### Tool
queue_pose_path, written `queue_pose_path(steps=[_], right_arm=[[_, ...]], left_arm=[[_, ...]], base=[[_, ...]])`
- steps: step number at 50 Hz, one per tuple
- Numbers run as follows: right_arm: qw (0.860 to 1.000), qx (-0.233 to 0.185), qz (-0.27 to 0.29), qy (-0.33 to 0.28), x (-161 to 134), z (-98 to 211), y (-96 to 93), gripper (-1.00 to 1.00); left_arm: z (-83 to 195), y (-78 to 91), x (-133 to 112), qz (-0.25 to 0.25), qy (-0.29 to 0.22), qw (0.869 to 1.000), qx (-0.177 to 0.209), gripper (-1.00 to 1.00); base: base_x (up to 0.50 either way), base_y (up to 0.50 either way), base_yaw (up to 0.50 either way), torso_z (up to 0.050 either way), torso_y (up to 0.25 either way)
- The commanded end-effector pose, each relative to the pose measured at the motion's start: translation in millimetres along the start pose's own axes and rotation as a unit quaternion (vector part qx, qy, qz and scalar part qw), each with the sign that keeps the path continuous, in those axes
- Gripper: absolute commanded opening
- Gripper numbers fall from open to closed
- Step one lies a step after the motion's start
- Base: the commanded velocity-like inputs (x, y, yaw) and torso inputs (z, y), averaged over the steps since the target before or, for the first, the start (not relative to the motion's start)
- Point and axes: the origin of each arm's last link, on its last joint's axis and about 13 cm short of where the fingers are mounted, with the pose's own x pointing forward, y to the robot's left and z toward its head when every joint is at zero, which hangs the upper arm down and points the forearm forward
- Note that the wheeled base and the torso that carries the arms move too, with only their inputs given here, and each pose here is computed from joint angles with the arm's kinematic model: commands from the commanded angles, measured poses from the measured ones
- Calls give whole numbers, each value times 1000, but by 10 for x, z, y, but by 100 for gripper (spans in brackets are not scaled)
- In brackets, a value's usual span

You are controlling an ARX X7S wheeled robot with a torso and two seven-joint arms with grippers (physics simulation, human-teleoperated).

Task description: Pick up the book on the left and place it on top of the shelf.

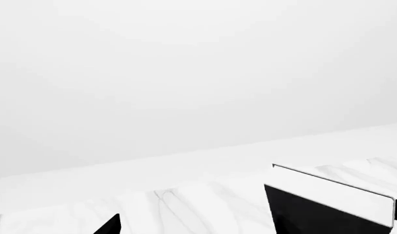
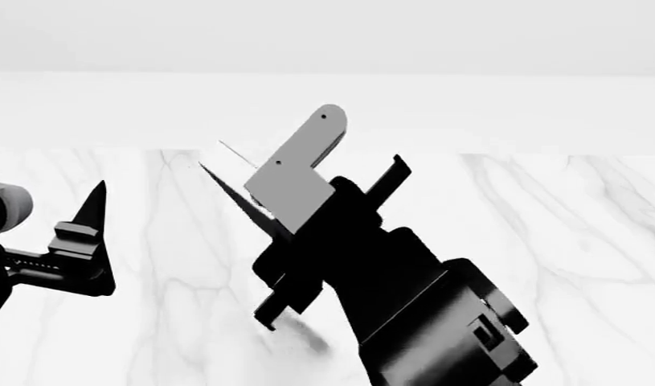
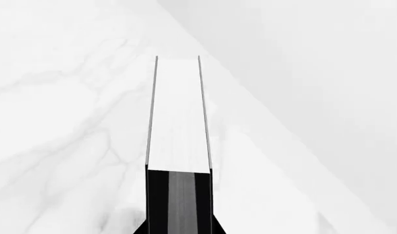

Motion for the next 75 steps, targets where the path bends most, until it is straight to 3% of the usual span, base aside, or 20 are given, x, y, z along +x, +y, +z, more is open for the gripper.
queue_pose_path(steps=[1, 5, 9, 15, 17, 19, 20, 21, 23, 25, 28, 30, 32, 34, 38, 42, 50, 54, 60, 75], right_arm=[[922, -236, -307, 22, -82, 134, -366, -100], [880, -299, -367, 37, -148, 158, -461, -100], [823, -370, -429, 51, -136, 133, -599, -100], [784, -407, -460, 90, -140, 88, -737, -100], [784, -401, -463, 102, -138, 68, -773, -100], [762, -419, -478, 127, -127, 31, -846, -100], [762, -419, -478, 127, -124, 31, -848, -100], [740, -433, -494, 145, -129, 17, -920, -100], [741, -420, -498, 162, -134, 8, -975, -100], [722, -427, -512, 183, -153, 2, -1056, -100], [725, -411, -512, 208, -185, -15, -1138, -100], [706, -416, -520, 243, -235, -44, -1238, -100], [708, -397, -522, 261, -271, -62, -1300, -100], [691, -397, -533, 285, -325, -81, -1375, -100], [678, -364, -544, 333, -441, -153, -1520, -100], [679, -324, -547, 367, -523, -283, -1605, -100], [657, -274, -557, 428, -722, -555, -1678, -100], [632, -232, -570, 470, -865, -756, -1685, -100], [579, -189, -590, 530, -1089, -1023, -1678, -100], [532, -156, -595, 582, -1271, -1449, -1559, -100]], left_arm=[[8, 28, 8, 6, -13, 1000, -15, 100], [3, 24, 14, 7, -13, 1000, -15, 100], [-1, 22, 16, 6, -13, 1000, -15, 100], [-2, 22, 18, 6, -13, 1000, -15, 100], [-1, 21, 16, 6, -13, 1000, -15, 100], [-4, 22, 14, 6, -13, 1000, -15, 100], [-4, 22, 14, 6, -13, 1000, -15, 100], [-6, 27, 11, 6, -13, 1000, -15, 100], [-7, 32, 12, 7, -13, 1000, -16, 100], [-10, 33, 12, 8, -12, 1000, -16, 100], [-13, 31, 12, 8, -12, 1000, -15, 100], [-8, 30, 12, 7, -12, 1000, -16, 100], [-2, 27, 11, 7, -12, 1000, -15, 100], [0, 26, 10, 7, -13, 1000, -14, 100], [2, 28, 9, 7, -13, 1000, -14, 100], [-3, 31, 5, 7, -13, 1000, -16, 100], [-9, 38, -1, 9, -12, 1000, -16, 100], [-19, 38, 3, 9, -11, 1000, -16, 100], [-22, 39, 4, 9, -11, 1000, -15, 100], [-60, 38, 2, 10, -7, 1000, -15, 100]], base=[[0, 0, 0, 0, 0], [0, 0, 0, 0, 0], [0, 0, 0, 0, 3], [0, 0, 0, 0, 2], [0, 0, 0, 0, 0], [0, 0, 0, 0, 5], [0, 0, 0, 0, 0], [0, 0, 0, 0, 0], [0, 0, 0, 0, 0], [0, 0, 0, 0, 5], [0, 0, 0, 0, 0], [0, 0, 0, 0, 0], [0, 0, 0, 0, 5], [0, 0, 0, 0, 0], [0, 0, 0, 0, 2], [0, 0, 0, 0, 3], [0, 0, 0, 0, 1], [0, 0, 0, 0, 0], [0, 0, 0, 0, 2], [0, 0, 0, 0, 1]])
